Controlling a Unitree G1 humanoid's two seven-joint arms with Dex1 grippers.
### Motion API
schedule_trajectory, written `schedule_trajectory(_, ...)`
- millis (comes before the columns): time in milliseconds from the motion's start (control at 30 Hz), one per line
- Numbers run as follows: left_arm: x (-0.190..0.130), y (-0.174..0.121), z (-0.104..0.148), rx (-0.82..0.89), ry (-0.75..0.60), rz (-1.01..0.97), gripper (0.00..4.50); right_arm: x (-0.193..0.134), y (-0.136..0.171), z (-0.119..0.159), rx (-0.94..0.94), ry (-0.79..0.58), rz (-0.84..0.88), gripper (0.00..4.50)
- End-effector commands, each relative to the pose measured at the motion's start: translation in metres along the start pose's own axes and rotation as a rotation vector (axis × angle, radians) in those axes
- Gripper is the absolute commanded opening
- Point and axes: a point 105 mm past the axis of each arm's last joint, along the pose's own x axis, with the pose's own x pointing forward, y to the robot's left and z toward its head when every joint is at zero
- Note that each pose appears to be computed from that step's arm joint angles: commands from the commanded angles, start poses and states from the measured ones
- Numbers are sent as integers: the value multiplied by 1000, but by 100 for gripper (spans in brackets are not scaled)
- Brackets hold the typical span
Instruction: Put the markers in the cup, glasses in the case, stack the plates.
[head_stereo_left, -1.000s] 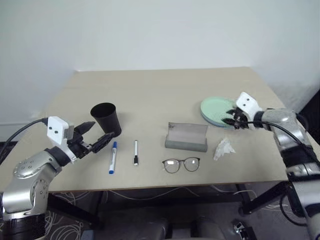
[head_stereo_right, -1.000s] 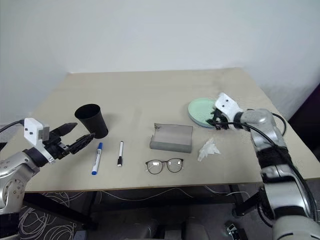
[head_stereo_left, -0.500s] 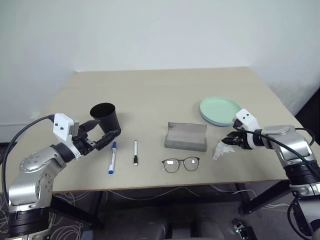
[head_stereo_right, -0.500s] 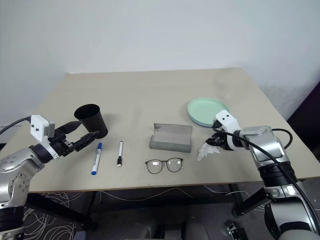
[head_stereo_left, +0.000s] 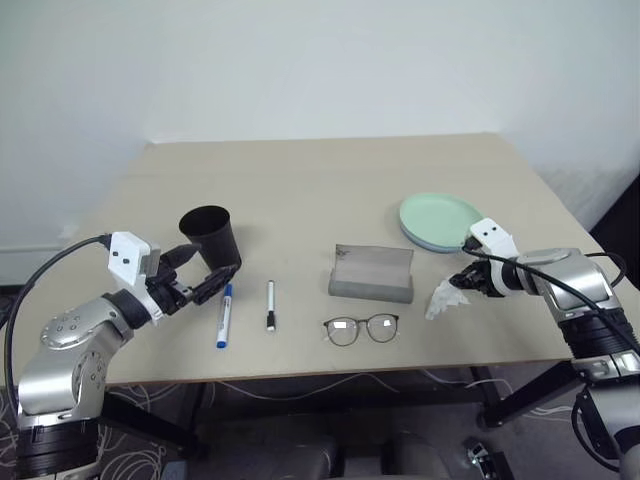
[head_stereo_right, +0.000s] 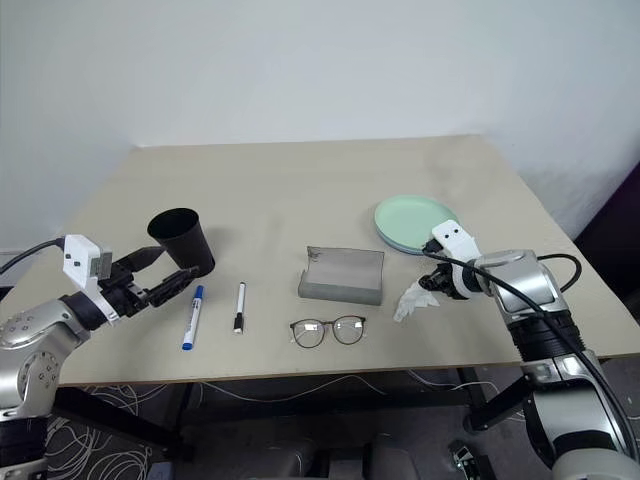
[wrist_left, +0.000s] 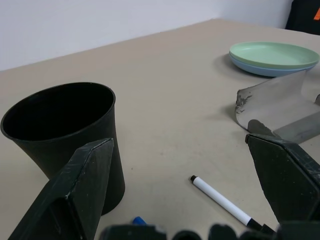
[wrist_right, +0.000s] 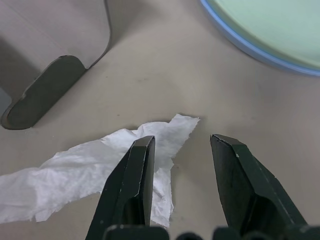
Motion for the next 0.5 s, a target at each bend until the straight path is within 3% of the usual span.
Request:
schedule_trajectory(33, -4, 2, 16, 53, -39, 11, 450, -8, -4, 14, -48, -33, -23, 189)
schedule_trajectory(200, -3, 2, 15, 53, -35, 14, 450, -8, 2, 29, -98, -114, 10, 189)
schedule_trajectory(300, -2, 3, 15, 53, -32, 14, 450, -12, -2, 42, -45, -157, 3, 251)
schedule_trajectory(500, -1, 3, 14, 56, -27, 14, 450, -18, -15, 57, 229, -167, -14, 447)
